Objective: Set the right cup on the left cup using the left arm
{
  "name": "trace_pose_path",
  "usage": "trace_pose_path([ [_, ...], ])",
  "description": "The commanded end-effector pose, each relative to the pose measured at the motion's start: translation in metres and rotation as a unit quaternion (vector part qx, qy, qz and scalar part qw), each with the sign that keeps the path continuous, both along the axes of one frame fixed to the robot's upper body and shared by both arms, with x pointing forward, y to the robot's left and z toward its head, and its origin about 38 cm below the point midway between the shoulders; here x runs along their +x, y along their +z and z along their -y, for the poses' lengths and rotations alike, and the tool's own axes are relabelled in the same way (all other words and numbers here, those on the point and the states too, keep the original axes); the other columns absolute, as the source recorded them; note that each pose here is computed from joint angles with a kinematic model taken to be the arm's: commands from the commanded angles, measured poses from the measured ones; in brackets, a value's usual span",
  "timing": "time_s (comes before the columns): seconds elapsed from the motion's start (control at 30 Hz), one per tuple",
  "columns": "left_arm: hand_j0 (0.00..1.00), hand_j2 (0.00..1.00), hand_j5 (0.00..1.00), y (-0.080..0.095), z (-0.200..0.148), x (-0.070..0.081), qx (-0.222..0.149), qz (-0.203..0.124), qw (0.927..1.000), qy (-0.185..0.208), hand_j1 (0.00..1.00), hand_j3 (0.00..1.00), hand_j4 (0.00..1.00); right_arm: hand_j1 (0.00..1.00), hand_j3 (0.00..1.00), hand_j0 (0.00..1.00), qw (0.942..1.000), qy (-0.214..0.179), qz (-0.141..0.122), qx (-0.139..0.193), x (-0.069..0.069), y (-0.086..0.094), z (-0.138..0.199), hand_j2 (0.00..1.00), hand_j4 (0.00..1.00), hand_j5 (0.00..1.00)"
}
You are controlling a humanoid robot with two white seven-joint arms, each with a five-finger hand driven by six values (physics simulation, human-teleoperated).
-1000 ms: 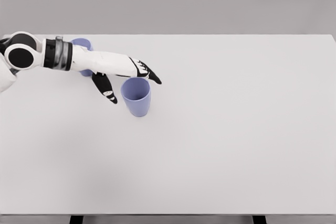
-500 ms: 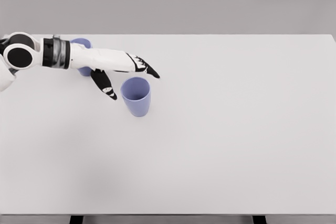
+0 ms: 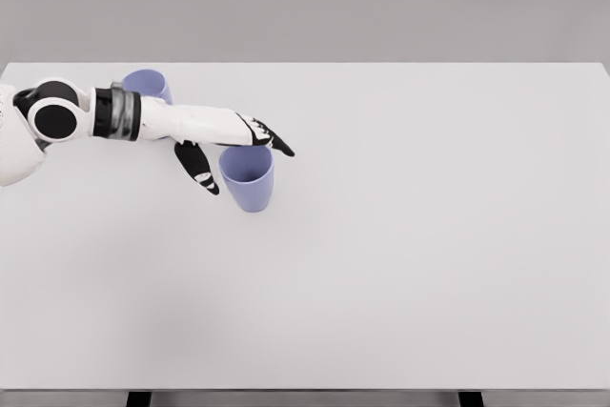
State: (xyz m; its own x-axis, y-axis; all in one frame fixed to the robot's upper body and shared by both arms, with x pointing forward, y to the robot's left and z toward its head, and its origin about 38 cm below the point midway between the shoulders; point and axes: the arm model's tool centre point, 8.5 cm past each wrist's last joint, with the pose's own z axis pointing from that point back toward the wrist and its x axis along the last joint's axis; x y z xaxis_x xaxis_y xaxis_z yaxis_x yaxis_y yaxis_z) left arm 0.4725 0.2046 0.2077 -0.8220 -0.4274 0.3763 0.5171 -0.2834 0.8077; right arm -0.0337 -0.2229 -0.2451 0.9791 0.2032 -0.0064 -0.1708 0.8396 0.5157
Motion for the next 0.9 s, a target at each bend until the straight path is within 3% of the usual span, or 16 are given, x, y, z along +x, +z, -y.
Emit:
trace_pose_path([
  [0.0, 1.00, 1.00, 1.00, -0.0006, -0.0023, 0.0028, 0.003, 0.003, 1.0000, 0.006, 1.00, 1.00, 1.00, 1.00, 1.00, 1.00, 1.0000, 0.001, -0.001, 0.000, -0.0006, 0.0001, 0.0000, 1.00, 1.00, 1.00],
  [0.47, 1.00, 1.00, 1.00, -0.0064, 0.0005, 0.0023, -0.001, 0.002, 1.0000, 0.008, 1.00, 1.00, 1.00, 1.00, 1.00, 1.00, 1.0000, 0.001, 0.000, 0.000, -0.0001, 0.0000, 0.0000, 1.00, 1.00, 1.00],
  [0.53, 0.90, 0.90, 0.90, -0.0086, 0.0003, 0.0014, -0.001, 0.000, 1.0000, 0.008, 0.90, 0.90, 0.90, 1.00, 1.00, 1.00, 1.0000, 0.001, 0.000, 0.000, -0.0001, 0.0000, 0.0000, 1.00, 1.00, 1.00],
  [0.6, 0.68, 0.68, 0.68, -0.0074, 0.0000, 0.0016, -0.004, 0.000, 0.9999, 0.009, 0.68, 0.68, 0.68, 1.00, 1.00, 1.00, 1.0000, 0.001, 0.000, 0.000, -0.0001, 0.0000, 0.0000, 1.00, 1.00, 1.00],
  [0.87, 0.64, 0.64, 0.64, -0.0089, -0.0031, 0.0011, -0.004, -0.001, 0.9999, 0.012, 0.64, 0.64, 0.64, 1.00, 1.00, 1.00, 1.0000, 0.001, -0.001, 0.000, -0.0006, 0.0001, 0.0000, 1.00, 1.00, 1.00],
])
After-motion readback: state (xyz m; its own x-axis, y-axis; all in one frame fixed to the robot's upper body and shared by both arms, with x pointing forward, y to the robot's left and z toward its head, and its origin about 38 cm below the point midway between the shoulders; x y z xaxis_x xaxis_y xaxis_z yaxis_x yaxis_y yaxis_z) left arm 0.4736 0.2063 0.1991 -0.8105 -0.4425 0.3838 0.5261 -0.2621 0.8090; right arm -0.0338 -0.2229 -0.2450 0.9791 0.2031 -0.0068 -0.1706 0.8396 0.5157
